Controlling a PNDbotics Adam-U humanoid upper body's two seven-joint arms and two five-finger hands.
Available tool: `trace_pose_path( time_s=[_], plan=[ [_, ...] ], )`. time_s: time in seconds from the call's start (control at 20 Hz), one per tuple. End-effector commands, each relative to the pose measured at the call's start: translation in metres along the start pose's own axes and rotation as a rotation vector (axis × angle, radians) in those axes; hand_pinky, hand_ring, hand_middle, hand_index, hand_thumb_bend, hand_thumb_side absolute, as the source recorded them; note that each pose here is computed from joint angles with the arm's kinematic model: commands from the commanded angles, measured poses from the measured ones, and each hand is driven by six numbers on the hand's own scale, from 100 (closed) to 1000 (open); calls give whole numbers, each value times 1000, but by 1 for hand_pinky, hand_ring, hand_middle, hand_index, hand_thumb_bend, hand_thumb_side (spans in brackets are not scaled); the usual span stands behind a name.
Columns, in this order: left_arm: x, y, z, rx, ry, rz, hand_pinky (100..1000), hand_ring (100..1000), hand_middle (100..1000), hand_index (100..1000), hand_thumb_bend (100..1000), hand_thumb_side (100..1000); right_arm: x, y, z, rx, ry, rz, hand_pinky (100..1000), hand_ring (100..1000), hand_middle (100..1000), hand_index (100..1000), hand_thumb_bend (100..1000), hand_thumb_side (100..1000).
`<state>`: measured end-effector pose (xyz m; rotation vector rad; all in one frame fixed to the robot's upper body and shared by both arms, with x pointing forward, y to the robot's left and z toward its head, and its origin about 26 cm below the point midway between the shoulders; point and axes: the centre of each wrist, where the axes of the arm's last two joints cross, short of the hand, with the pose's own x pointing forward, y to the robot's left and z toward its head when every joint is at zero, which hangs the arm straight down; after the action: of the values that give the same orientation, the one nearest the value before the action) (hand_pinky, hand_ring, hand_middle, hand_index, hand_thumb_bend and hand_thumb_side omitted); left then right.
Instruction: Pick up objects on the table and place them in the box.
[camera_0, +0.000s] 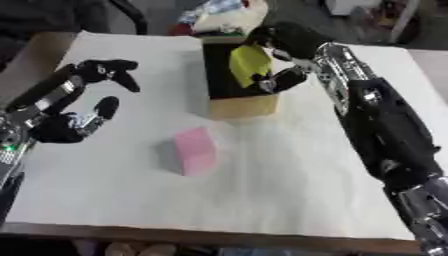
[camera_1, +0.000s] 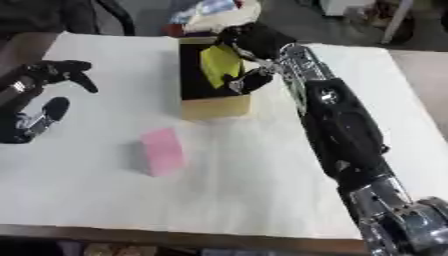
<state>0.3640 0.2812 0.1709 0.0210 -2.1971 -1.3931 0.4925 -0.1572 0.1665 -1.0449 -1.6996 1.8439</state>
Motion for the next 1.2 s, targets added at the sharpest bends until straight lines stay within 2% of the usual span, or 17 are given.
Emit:
trace_pose_path(
  time_s=[0.05, 0.2, 0.3, 0.4, 0.95, 1.2],
  plan=[
    [7, 10, -7, -1, -34, -29, 745, 700, 640, 943, 100, 761, -7, -13, -3, -37, 81, 31, 865, 825, 859, 782, 172, 395],
    [7, 10, -7, -2, -34, -31, 745, 700, 640, 943, 100, 763, -10, -13, -2, -59, 132, 29, 861, 822, 856, 852, 177, 397],
    [6, 10, -7, -4, -33, -31, 745, 700, 640, 943, 100, 763, -11, -14, -2, -67, 152, 29, 860, 822, 855, 931, 205, 400],
    [6, 10, -7, -4, -33, -31, 745, 700, 640, 943, 100, 763, -12, -13, -1, -68, 160, 32, 860, 822, 855, 964, 226, 406],
    [6, 11, -8, -5, -35, -33, 746, 701, 641, 943, 100, 762, -9, 7, 0, 39, 168, 6, 863, 828, 856, 980, 286, 470],
    [6, 12, -7, -4, -32, -36, 747, 701, 640, 941, 100, 763, -12, 1, 2, -2, 165, -1, 856, 826, 856, 977, 266, 467]
  ],
)
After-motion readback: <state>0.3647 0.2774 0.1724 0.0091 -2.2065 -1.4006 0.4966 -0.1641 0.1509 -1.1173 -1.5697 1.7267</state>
